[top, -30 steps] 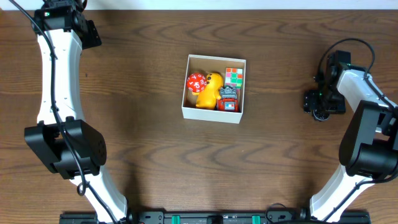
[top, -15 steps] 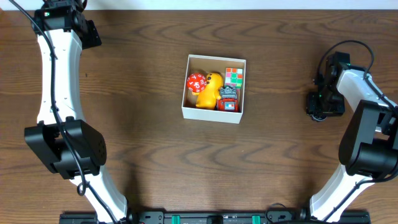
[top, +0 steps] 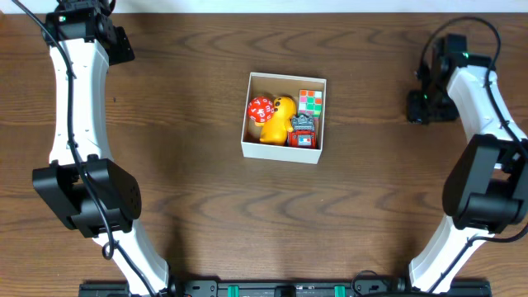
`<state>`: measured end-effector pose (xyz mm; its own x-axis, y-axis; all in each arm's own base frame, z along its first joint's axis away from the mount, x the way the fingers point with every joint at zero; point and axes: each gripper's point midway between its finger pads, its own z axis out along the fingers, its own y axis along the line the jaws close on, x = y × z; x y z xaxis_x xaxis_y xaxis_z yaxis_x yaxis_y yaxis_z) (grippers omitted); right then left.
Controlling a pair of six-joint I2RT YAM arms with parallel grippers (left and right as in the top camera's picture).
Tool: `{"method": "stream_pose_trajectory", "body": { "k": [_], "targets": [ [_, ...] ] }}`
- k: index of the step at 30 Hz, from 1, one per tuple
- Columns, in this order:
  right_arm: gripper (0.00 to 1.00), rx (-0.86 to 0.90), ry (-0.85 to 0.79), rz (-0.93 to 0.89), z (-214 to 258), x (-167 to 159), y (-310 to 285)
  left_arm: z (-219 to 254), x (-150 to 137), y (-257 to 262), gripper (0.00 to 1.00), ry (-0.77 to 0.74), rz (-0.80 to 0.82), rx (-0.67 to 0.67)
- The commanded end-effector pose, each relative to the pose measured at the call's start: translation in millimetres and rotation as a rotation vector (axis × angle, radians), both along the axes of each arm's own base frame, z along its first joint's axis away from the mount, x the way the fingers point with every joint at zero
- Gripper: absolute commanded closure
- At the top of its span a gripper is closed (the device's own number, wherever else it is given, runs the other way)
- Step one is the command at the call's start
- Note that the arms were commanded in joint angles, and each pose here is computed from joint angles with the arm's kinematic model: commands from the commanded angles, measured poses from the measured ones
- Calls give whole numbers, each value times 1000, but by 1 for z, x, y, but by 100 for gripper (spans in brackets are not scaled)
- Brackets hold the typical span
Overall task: Pack container
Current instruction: 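Close right gripper on the black round object and lift it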
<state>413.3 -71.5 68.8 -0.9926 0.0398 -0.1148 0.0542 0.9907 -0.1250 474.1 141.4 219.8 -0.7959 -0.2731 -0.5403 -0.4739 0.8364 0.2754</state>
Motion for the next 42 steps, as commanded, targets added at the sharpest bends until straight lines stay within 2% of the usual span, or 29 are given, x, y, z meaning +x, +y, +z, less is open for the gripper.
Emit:
{"method": "stream_pose_trajectory", "body": {
  "k": [1,6,9,10,11,12,20,26,36,42],
  "targets": [
    [43,26,-62,72,21,21,35,8,0,3,2,-16,15,17],
    [42,14,-117,149,42,37,69,8,0,3,2,-16,15,17],
    [38,-7,-153,128,46,45,69,8,0,3,2,-16,15,17],
    [26,-12,-164,105,47,47,65,8,0,3,2,-16,15,17],
    [9,-12,-169,96,47,48,62,8,0,3,2,-16,15,17],
    [1,-12,-173,81,47,49,58,8,0,3,2,-16,15,17],
    [1,-12,-167,-19,43,44,-4,8,0,3,2,-16,15,17],
    [1,-5,-154,-64,22,45,-31,8,0,3,2,-16,15,17],
    [1,71,-46,-32,-32,41,-25,8,0,3,2,-16,15,17],
    [1,69,-35,-14,-45,44,-28,8,0,3,2,-16,15,17]
  ]
}}
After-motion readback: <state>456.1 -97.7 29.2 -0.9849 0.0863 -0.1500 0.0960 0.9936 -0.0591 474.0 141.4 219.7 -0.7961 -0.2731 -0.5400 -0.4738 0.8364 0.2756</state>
